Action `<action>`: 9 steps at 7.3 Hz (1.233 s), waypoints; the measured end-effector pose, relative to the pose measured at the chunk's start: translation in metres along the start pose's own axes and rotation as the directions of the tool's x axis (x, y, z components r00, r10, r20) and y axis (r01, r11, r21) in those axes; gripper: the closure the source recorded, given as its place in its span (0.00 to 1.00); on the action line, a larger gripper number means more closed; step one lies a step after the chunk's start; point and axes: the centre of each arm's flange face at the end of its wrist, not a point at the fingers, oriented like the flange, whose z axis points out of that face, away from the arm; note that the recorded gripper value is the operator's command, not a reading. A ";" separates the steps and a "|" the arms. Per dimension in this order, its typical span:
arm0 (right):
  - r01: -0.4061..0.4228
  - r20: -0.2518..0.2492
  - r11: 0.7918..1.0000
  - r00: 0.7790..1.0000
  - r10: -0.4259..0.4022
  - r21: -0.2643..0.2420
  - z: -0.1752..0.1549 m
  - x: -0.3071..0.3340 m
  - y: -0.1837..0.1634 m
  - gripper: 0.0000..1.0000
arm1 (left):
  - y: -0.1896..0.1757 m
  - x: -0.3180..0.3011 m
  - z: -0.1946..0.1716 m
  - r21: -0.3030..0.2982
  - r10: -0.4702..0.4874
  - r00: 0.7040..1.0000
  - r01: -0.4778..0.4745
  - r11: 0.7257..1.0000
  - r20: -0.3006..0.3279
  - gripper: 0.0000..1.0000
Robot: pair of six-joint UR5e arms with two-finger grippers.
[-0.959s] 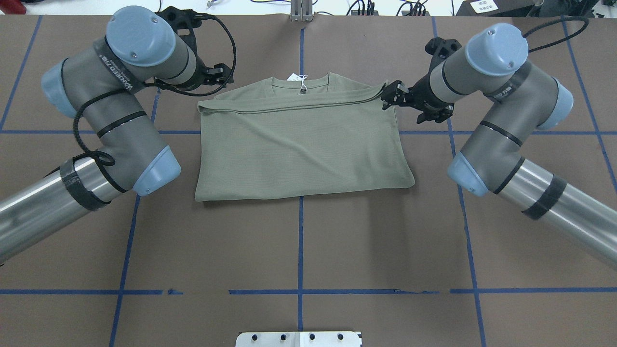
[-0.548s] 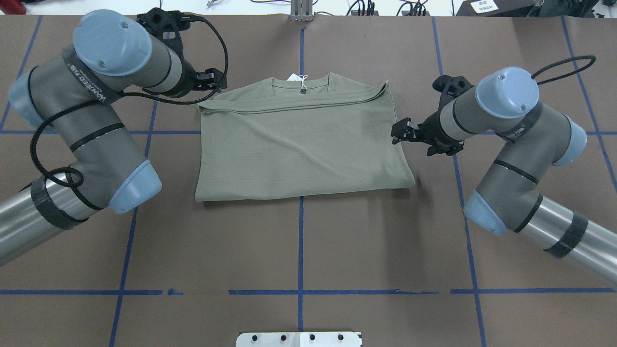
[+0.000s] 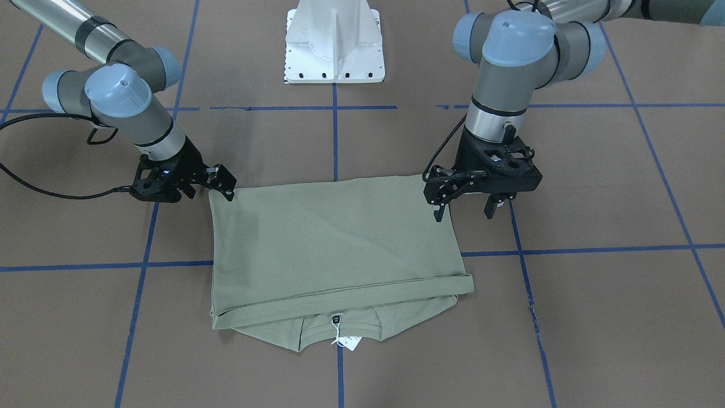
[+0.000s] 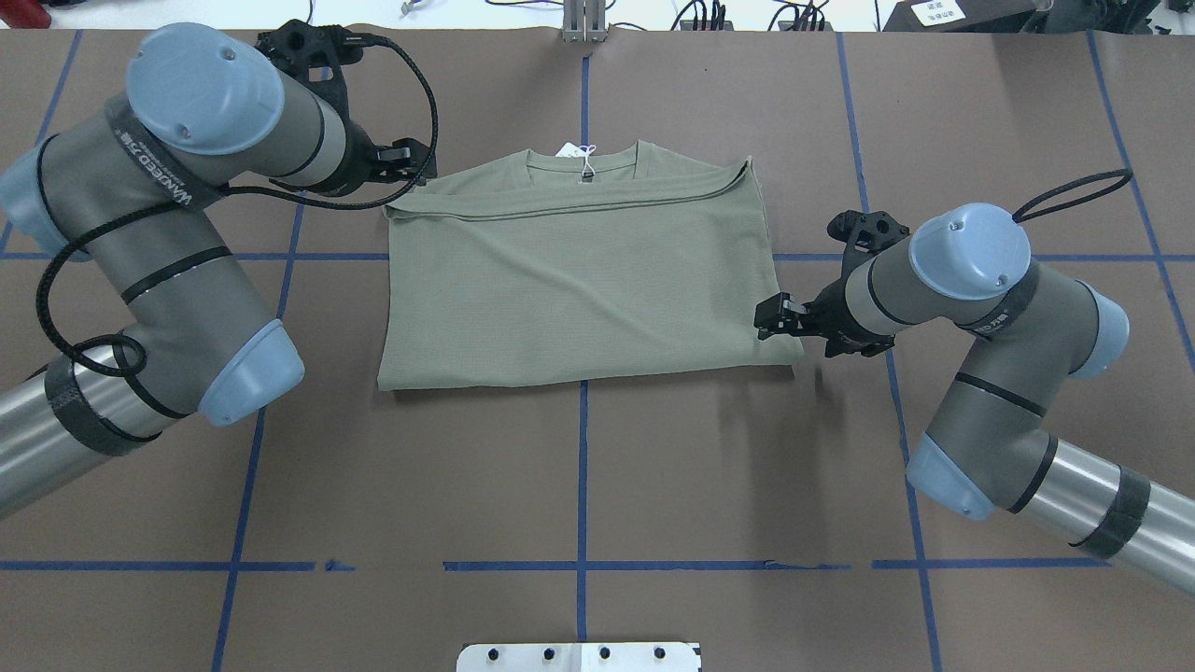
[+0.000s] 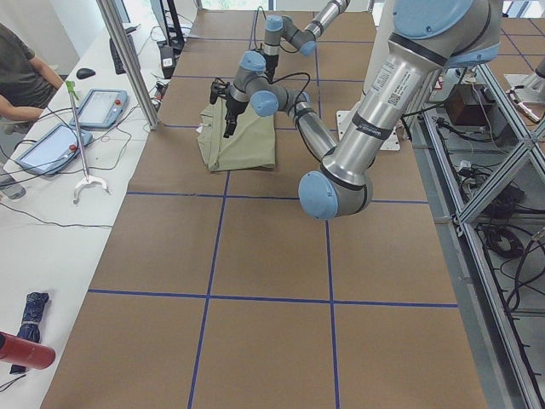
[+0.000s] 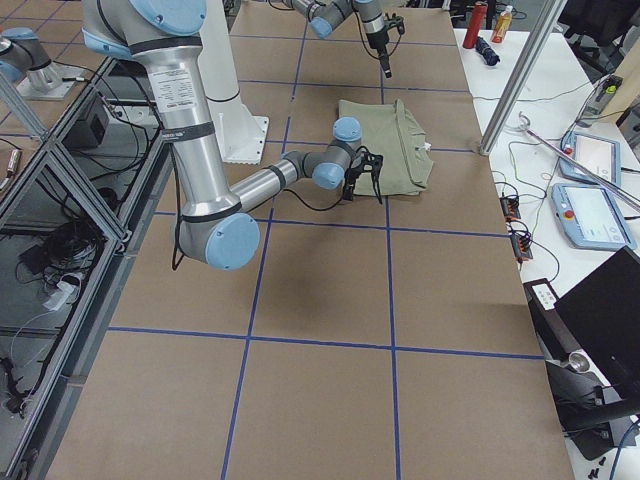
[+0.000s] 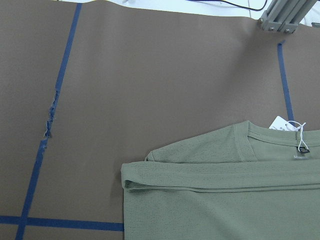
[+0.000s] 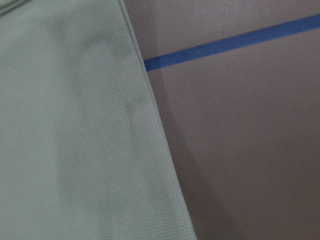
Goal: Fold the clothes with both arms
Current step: 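Lower the right gripper and grasp the shirt corner nearest the robot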
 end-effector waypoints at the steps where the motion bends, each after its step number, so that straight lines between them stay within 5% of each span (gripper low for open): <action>1: 0.002 -0.002 1.000 1.000 -0.002 -0.005 0.002 0.000 0.003 0.70 | 0.000 0.000 -0.001 0.001 -0.001 1.000 0.001 1.000 -0.001 0.01; 2: 0.003 -0.004 1.000 1.000 -0.003 -0.008 0.004 0.000 0.004 0.96 | 0.000 0.001 -0.002 0.002 -0.001 1.000 0.001 1.000 -0.003 0.01; 3: 0.004 -0.004 1.000 1.000 -0.004 -0.009 0.004 0.000 0.005 1.00 | 0.000 0.001 -0.002 0.002 -0.001 1.000 0.001 1.000 -0.003 0.01; 9: 0.021 0.017 0.999 1.000 -0.021 -0.047 -0.006 0.002 0.016 1.00 | 0.003 0.001 0.000 0.000 0.001 1.000 -0.001 1.000 -0.001 0.01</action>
